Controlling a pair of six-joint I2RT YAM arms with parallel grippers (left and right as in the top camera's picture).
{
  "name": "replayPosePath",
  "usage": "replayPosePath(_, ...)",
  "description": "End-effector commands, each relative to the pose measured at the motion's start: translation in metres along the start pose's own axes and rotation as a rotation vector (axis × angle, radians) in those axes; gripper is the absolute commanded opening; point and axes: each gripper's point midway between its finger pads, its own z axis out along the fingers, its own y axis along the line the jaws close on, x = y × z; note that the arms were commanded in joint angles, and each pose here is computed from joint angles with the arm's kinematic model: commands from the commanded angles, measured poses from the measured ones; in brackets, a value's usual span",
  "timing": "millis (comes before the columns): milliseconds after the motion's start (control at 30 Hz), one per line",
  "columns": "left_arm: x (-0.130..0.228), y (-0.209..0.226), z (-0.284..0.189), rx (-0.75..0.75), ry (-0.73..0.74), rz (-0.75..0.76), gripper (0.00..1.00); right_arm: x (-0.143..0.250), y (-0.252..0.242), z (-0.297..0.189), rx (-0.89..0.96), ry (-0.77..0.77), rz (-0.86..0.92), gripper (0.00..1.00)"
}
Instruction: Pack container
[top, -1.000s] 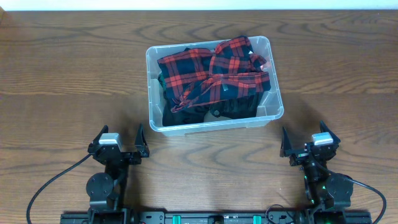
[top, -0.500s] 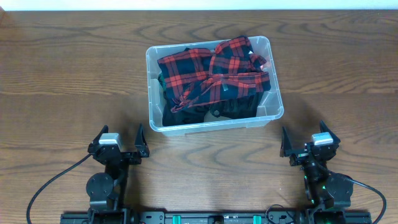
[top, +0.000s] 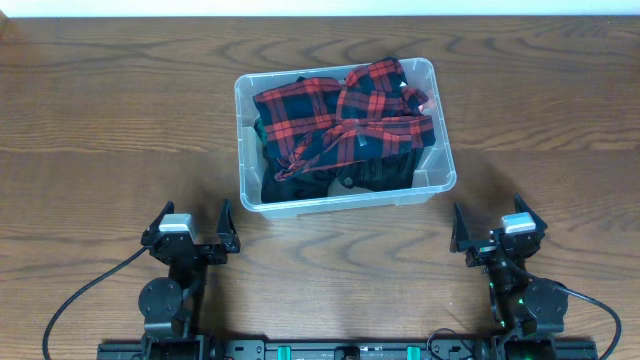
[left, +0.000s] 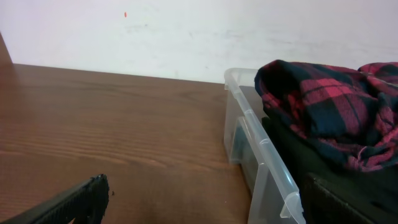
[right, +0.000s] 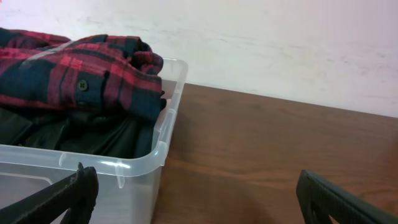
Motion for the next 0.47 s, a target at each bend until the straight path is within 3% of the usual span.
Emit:
replayPosePath(0, 0.0151, 0.0012, 0.0008, 0.001, 0.045, 0.013, 0.98, 0.0008, 0.0010, 0.0000, -0.001, -0.002, -0.006, 0.99)
replayPosePath(433, 0.0151, 0.0012, 0.0007, 0.001, 0.046, 0.013, 0.98, 0.0007, 0.0009, -0.0001, -0.001, -0.002, -0.006, 0.99)
